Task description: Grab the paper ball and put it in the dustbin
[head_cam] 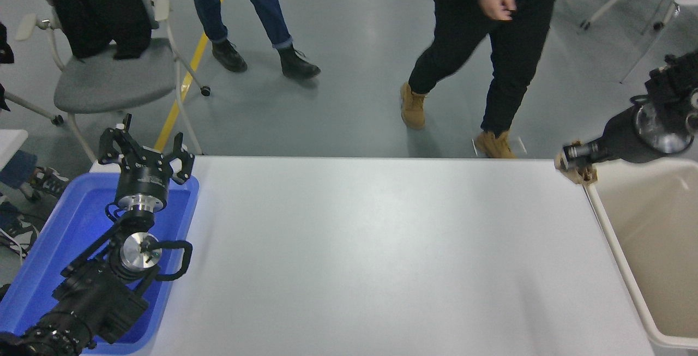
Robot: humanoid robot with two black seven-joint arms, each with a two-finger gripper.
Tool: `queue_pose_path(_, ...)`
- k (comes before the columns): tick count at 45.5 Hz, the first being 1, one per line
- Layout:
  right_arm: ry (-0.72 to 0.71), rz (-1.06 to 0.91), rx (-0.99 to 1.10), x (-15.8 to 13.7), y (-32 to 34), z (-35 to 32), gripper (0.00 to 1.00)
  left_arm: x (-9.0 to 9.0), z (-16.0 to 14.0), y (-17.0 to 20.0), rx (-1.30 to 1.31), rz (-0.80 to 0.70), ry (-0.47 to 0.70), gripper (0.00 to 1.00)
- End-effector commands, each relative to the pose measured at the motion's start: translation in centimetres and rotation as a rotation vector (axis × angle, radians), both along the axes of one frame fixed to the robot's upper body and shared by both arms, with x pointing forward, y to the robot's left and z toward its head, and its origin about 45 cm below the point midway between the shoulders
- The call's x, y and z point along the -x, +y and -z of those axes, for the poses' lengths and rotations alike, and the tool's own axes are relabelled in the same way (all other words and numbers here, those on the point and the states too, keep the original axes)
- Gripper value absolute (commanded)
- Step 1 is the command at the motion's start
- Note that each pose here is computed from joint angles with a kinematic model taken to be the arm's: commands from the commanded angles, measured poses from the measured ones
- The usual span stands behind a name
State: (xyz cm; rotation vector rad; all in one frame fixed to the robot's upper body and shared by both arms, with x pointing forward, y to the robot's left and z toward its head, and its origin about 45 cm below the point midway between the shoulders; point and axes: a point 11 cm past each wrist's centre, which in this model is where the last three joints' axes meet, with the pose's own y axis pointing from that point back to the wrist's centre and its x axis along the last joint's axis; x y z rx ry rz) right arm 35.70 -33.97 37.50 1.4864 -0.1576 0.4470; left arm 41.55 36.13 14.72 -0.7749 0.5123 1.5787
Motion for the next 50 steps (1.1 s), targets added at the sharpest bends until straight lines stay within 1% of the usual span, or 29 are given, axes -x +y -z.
queue_pose_path(1,0.028,-0.006,0.03,2.3,0.9,-4.6,0.0,0.0,0.0,0.1,-0.001,-0.001,0.0,0.99)
queue_pose_path(16,0.035,0.003,0.057,2.3,0.5,-4.6,0.0,0.0,0.0,0.0,-0.001,0.0,0.001,0.99)
queue_pose_path(21,0.024,0.014,0.077,1.9,-0.6,-4.0,0.0,0.0,0.0,0.1,-0.001,-0.001,0.0,0.99)
queue_pose_path(23,0.014,0.041,0.112,1.2,-2.4,-3.5,0.0,0.0,0.0,0.1,-0.001,-0.001,0.0,0.99)
queue_pose_path(28,-0.018,0.132,0.227,-0.1,-9.6,-2.2,0.0,0.0,0.0,0.1,0.0,-0.001,0.0,0.99)
queue_pose_path(33,-0.049,0.193,0.344,-0.1,-17.3,0.0,0.0,0.0,0.0,0.1,0.0,-0.001,0.0,0.99)
queue_pose_path(36,-0.059,0.209,0.405,0.2,-21.0,2.2,0.0,0.0,0.0,0.1,0.0,-0.001,0.0,0.99)
queue_pose_path(40,-0.085,0.245,0.436,1.0,-24.7,5.6,0.0,0.0,0.0,0.1,0.0,-0.001,0.0,0.99)
queue_pose_path(50,-0.159,0.303,0.434,4.1,-29.0,15.4,0.0,0.0,0.0,0.1,0.0,-0.001,0.0,0.99)
